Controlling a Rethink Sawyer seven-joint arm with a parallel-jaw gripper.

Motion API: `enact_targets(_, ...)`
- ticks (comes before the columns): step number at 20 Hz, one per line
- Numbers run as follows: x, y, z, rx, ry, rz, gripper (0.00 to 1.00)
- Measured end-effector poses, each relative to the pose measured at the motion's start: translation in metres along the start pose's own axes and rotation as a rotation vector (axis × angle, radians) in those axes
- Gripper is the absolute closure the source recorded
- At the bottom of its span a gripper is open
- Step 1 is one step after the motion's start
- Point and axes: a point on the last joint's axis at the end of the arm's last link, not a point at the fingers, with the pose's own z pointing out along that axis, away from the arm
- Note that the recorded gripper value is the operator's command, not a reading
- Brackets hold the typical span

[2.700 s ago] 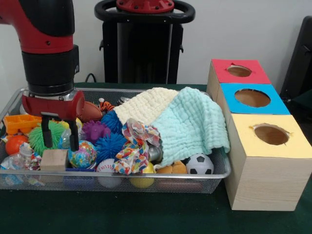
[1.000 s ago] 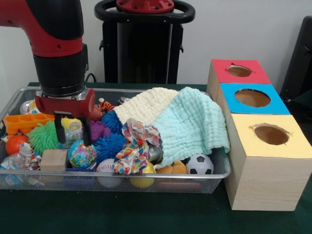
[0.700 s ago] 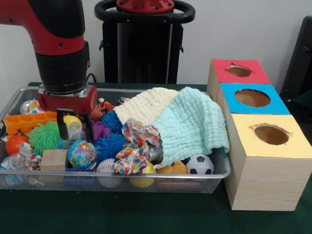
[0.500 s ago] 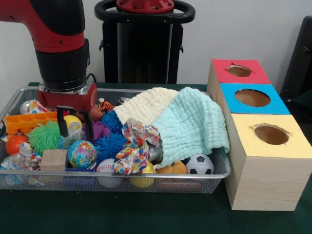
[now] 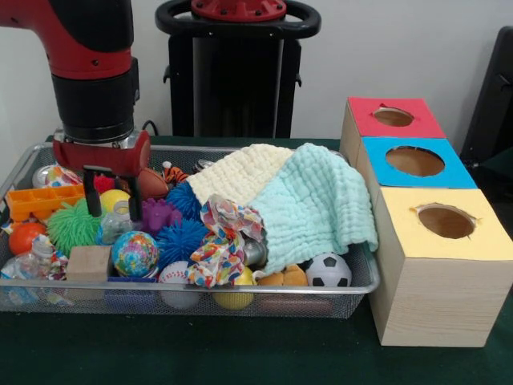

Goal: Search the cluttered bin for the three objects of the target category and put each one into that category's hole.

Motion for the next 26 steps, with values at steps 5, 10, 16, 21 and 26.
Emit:
enact_targets(5, 0.008, -0.013, 0.003, 0.017, 0.008, -0.009, 0.00)
enact_targets(10, 0.019, -0.023, 0.006, 0.028, 0.024, -0.014, 0.00)
enact_targets(16, 0.030, -0.033, 0.007, 0.025, 0.041, 0.000, 0.00)
enact_targets(21, 0.038, -0.036, 0.006, 0.019, 0.046, 0.008, 0.00)
enact_targets(26, 0.044, -0.037, 0.006, 0.006, 0.028, 0.014, 0.00)
